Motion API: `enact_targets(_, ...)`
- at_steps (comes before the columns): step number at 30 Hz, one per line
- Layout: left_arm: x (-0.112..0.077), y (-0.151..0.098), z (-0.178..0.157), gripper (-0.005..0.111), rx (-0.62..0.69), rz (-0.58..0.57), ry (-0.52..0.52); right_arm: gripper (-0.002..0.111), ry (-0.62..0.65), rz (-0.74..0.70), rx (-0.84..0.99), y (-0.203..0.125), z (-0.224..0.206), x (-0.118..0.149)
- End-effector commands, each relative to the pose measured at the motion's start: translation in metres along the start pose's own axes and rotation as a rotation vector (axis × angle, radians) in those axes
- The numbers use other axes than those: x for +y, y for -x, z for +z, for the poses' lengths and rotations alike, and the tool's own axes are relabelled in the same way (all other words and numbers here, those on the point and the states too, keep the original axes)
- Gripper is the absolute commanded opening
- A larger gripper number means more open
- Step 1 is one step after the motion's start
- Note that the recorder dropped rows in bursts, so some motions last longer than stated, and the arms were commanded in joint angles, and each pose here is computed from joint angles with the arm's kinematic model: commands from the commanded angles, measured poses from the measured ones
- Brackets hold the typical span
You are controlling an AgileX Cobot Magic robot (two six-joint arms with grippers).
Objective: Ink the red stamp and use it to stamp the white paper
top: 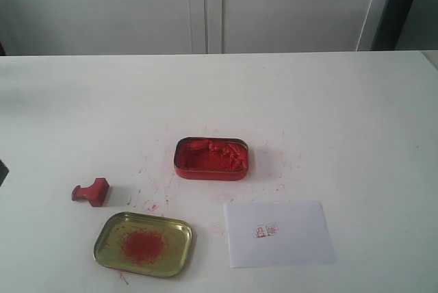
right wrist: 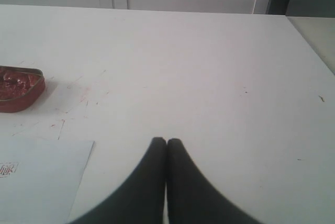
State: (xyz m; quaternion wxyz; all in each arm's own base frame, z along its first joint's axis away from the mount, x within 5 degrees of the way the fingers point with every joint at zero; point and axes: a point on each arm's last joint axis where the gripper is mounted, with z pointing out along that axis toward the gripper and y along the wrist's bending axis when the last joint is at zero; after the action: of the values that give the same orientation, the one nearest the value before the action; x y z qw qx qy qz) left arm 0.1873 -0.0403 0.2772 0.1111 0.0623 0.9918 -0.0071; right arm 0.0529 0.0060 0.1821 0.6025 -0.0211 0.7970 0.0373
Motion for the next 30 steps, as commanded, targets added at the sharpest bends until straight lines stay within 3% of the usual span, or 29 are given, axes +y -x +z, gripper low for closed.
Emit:
enact_targets(1,0.002,-0.019,-0.007,0.000,0.000,-0.012,-0.005,0.000,0.000,-0.004,-0.013,0.000,0.000,0.000)
enact_targets(27,0.001,-0.016,-0.013,0.000,-0.084,-0.013,-0.016,0.000,0.000,-0.004,-0.013,0.000,0.000,0.000)
enact_targets(30,0.001,-0.017,-0.020,0.000,-0.150,-0.014,-0.023,0.000,0.000,-0.004,-0.013,0.000,0.000,0.000)
